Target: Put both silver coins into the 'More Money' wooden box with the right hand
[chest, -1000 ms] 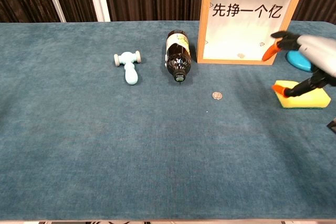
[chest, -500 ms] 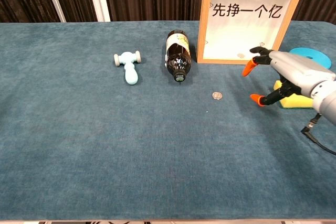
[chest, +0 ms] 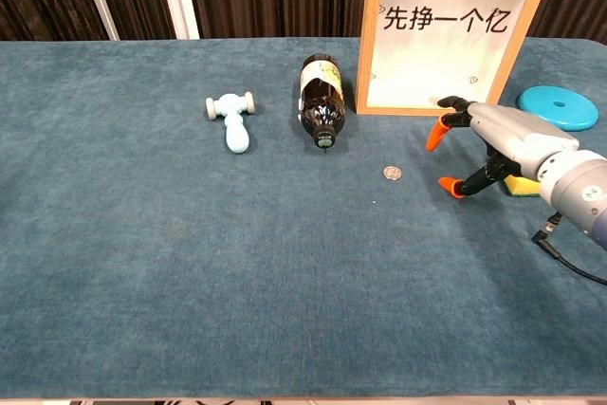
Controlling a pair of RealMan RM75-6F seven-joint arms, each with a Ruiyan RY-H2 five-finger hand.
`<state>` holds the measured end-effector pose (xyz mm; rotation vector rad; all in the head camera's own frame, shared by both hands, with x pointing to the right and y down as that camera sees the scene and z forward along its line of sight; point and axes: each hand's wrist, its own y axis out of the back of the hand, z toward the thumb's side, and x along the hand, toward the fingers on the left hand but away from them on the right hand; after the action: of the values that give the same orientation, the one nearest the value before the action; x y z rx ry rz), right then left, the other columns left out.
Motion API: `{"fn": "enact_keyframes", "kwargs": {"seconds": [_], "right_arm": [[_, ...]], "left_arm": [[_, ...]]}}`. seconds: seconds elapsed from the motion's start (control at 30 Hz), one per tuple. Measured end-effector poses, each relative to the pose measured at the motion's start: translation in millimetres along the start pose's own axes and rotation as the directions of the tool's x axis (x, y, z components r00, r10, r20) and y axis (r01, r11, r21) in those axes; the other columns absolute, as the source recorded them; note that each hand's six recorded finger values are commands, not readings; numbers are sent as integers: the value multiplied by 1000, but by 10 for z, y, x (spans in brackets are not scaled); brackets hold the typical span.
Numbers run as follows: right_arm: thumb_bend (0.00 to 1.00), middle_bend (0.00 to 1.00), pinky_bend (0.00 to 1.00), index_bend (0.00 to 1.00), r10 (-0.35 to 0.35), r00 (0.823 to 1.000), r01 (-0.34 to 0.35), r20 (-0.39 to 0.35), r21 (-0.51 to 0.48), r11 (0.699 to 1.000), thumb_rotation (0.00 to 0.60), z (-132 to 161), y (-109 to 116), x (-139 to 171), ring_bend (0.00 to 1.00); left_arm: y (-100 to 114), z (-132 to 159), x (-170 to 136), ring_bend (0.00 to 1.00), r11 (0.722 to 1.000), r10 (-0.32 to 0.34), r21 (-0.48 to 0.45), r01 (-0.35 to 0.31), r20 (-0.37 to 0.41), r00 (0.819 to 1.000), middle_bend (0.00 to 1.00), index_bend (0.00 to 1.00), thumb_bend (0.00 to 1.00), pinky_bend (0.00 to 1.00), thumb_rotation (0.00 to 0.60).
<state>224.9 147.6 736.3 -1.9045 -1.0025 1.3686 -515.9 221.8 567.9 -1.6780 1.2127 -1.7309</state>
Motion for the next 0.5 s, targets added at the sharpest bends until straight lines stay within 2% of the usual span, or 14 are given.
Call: {"fn": "enact_keyframes", "kwargs": {"seconds": [0.5], "right_arm": [[448, 10, 0, 399, 21, 998, -19, -54, 27, 999, 600, 210, -206, -120, 0]], "left_arm": [[-4, 1, -1, 0, 1000, -4, -1, 4, -1, 1000, 0, 141, 400, 19, 600]]}}
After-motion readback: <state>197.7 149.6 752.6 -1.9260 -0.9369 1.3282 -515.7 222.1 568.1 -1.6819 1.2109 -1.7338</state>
